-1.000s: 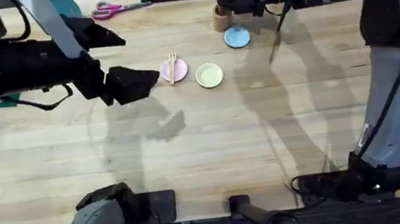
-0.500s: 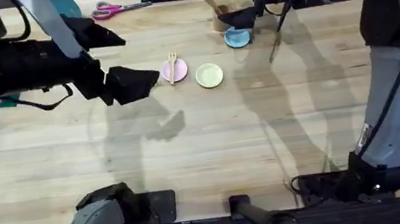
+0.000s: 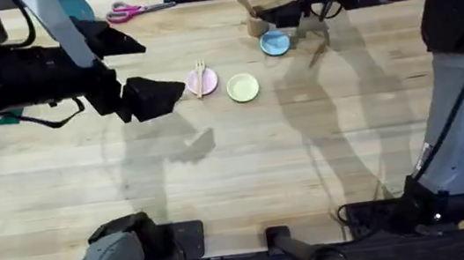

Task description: Pick up a utensil and set it on the pink plate, then put the other utensil in the container.

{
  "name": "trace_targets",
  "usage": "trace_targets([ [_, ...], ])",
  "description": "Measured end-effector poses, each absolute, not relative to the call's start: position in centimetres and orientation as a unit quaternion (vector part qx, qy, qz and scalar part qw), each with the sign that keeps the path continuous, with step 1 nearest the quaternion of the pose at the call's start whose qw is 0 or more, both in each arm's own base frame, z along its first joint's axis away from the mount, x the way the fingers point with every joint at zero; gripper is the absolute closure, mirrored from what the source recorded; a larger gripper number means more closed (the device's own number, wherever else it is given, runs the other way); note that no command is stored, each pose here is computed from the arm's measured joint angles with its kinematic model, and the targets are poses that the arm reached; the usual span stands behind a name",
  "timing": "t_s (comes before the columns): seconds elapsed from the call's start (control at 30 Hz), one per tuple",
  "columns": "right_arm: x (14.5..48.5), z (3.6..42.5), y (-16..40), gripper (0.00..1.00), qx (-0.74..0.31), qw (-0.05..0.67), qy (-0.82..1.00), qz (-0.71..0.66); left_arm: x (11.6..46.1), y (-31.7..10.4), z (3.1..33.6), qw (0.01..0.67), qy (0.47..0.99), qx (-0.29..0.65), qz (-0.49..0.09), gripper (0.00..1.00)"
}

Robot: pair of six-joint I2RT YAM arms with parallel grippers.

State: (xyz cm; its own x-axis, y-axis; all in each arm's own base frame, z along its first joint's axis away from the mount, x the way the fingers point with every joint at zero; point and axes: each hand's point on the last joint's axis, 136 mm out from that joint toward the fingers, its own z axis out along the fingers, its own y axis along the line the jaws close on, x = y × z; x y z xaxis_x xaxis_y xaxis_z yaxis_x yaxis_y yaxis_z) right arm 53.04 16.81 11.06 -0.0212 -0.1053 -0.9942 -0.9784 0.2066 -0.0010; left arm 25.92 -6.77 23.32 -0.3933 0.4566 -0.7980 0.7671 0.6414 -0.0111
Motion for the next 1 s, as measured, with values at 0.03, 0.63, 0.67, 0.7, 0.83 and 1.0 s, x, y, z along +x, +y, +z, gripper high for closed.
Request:
trace_targets([
  [0.03, 53.1, 11.2, 16.6, 0.005, -0.463, 0.516, 0.583, 0.424, 25.9, -6.8, 23.3, 0.402, 0.812, 0.377, -0.193, 0.005],
  [0.63, 51.0, 18.7, 15.1, 0.005, -0.383, 0.447, 0.725, 0.358, 25.9, -6.8, 23.3, 0.402, 0.812, 0.377, -0.193, 0.005],
  [0.67, 50.3, 18.4, 14.8, 0.005, -0.380, 0.431, 0.740, 0.349, 25.9, -6.8, 23.3, 0.402, 0.812, 0.377, -0.193, 0.006],
  [0.7, 49.7, 18.1, 14.6, 0.005, -0.380, 0.417, 0.752, 0.340, 25.9, -6.8, 23.3, 0.402, 0.812, 0.377, -0.193, 0.005],
  [0.83, 46.9, 18.3, 13.8, 0.005, -0.384, 0.373, 0.785, 0.311, 25.9, -6.8, 23.3, 0.402, 0.812, 0.377, -0.193, 0.006],
  [1.0, 43.9, 21.5, 13.3, 0.005, -0.394, 0.364, 0.793, 0.289, 25.9, -6.8, 23.3, 0.402, 0.812, 0.377, -0.193, 0.005],
])
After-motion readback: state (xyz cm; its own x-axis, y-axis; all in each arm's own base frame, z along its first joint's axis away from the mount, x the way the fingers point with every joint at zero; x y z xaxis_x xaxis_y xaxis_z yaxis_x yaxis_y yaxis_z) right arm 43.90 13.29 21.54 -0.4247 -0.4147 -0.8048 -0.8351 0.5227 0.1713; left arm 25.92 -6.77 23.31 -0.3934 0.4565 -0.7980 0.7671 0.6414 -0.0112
